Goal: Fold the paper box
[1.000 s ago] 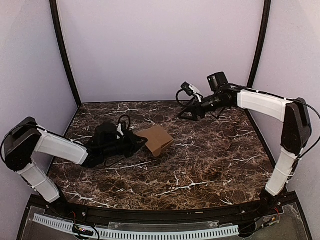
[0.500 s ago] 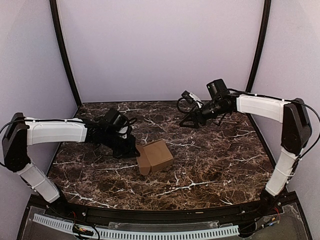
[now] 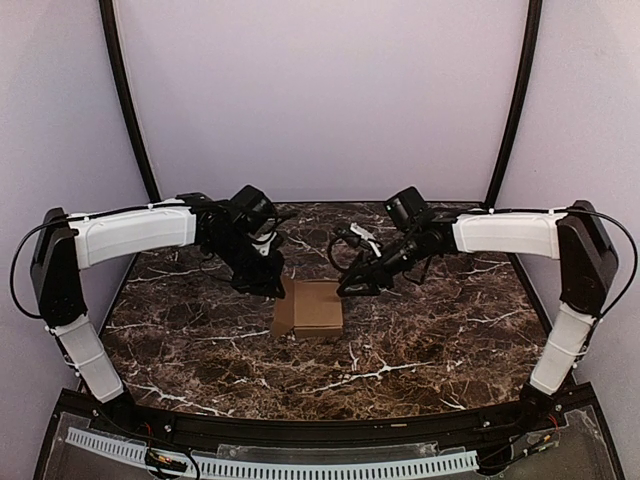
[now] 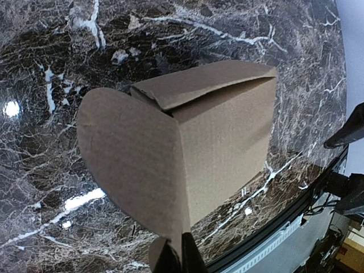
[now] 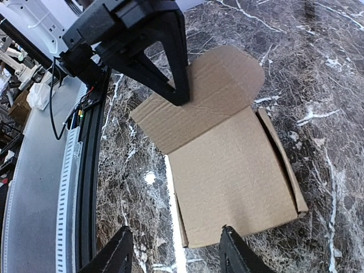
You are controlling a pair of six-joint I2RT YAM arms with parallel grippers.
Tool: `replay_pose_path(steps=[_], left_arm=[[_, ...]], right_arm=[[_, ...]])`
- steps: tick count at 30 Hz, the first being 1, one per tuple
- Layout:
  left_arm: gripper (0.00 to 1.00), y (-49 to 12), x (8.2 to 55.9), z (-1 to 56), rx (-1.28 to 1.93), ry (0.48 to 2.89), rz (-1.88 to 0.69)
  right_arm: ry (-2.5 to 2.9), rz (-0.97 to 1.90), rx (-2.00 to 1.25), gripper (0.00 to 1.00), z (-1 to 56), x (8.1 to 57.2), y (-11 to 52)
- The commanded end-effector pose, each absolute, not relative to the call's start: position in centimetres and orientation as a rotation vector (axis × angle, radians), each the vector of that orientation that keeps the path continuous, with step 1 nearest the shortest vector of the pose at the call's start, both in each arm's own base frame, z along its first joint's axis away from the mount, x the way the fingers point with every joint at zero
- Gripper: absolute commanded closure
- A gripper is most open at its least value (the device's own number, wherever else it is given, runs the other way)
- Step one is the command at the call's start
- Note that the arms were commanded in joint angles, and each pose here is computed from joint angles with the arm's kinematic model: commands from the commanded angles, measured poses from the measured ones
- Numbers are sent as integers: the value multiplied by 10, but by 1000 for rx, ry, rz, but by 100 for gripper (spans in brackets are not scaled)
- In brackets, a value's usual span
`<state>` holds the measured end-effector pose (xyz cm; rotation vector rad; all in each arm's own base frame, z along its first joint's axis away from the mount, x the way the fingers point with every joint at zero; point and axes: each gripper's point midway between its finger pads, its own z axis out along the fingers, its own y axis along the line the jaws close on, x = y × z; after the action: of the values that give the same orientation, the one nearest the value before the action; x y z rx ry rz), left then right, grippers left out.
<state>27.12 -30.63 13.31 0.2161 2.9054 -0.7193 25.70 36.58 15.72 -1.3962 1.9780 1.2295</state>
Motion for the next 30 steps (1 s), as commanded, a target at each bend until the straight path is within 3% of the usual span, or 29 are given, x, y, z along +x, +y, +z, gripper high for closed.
replay_pose_path(steps=[1,12,14,17,21,30], left_arm=[[99,-293,255,112,282,3037,-633],[96,-300,266,110,317,3005,-659],[89,-299,269,113,323,2996,-659],[64,-299,273,122,344,2973,-644],[49,-295,284,152,378,2862,-618],[43,-230,305,197,130,2536,-613]], right_arm=[[1993,1306,-1385,51,143,260,375],[2118,1327,-1382,59,99,268,385],[2138,1299,-1385,59,92,269,383],[2174,1262,-1382,59,81,271,379],[2236,1209,-1374,60,64,272,374],[2354,1078,-1388,61,29,269,345]])
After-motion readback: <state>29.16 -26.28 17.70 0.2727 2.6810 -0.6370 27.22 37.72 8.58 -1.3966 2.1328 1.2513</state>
